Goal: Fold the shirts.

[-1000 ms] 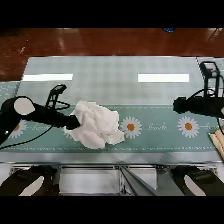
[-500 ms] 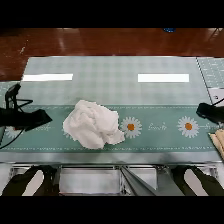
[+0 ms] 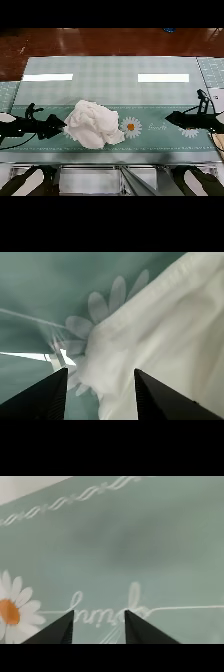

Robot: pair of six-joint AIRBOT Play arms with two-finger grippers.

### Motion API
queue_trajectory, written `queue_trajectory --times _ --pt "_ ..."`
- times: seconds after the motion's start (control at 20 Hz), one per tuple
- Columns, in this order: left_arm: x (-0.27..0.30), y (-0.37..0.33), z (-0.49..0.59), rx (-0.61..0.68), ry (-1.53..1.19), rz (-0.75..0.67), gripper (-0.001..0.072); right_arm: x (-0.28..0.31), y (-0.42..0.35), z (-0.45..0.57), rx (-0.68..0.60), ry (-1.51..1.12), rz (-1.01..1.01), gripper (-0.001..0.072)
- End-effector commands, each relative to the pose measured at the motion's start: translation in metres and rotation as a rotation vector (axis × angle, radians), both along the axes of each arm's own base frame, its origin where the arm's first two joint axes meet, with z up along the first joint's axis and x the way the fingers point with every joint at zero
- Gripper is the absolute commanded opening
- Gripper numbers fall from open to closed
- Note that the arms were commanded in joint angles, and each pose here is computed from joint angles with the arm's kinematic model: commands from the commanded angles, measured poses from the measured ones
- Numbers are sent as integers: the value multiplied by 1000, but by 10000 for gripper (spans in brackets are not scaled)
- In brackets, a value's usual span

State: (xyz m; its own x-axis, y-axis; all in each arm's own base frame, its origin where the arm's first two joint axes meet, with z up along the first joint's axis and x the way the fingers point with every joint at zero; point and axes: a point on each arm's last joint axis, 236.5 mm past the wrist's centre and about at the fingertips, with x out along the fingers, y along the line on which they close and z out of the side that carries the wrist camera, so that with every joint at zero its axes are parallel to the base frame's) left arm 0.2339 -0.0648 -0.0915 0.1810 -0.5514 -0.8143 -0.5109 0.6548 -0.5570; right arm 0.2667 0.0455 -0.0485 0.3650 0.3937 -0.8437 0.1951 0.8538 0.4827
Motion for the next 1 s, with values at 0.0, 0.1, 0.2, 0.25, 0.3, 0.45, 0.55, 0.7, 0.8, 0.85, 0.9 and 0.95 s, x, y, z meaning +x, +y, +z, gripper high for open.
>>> queue_trajectory --times 0.0,0.1,0.2,0.25,0.3,0.45,0.55,0.7,0.8,0.85,0.9,0.95 --pt "13 -17 -12 -46 7 38 507 -7 36 0 25 -1 106 380" --pt "11 -26 -16 -49 21 1 499 -11 52 1 35 10 134 380" --pt "10 -31 -17 -43 2 -56 74 -22 73 -4 45 42 205 380" --pt "10 -33 -16 -40 -9 -76 19 -29 84 -10 51 74 242 380" --pt "11 -33 -15 -41 -14 -85 19 -37 98 -16 69 110 276 380" --pt "9 -34 -14 -46 -15 -99 19 -65 156 -28 165 199 389 380" --pt "11 -37 -12 -64 -17 -90 19 -77 190 -36 232 241 414 380" --pt "11 -38 -11 -69 -17 -86 19 -77 216 -48 272 269 430 380" --pt "11 -38 -11 -67 -26 -98 19 -73 227 -52 282 278 448 380" --pt "11 -38 -11 -67 -25 -98 19 -73 232 -55 283 288 458 380" --pt "11 -38 -11 -67 -26 -98 19 -74 240 -56 289 297 467 380" --pt "11 -38 -11 -67 -26 -98 19 -74 249 -56 300 299 469 380"
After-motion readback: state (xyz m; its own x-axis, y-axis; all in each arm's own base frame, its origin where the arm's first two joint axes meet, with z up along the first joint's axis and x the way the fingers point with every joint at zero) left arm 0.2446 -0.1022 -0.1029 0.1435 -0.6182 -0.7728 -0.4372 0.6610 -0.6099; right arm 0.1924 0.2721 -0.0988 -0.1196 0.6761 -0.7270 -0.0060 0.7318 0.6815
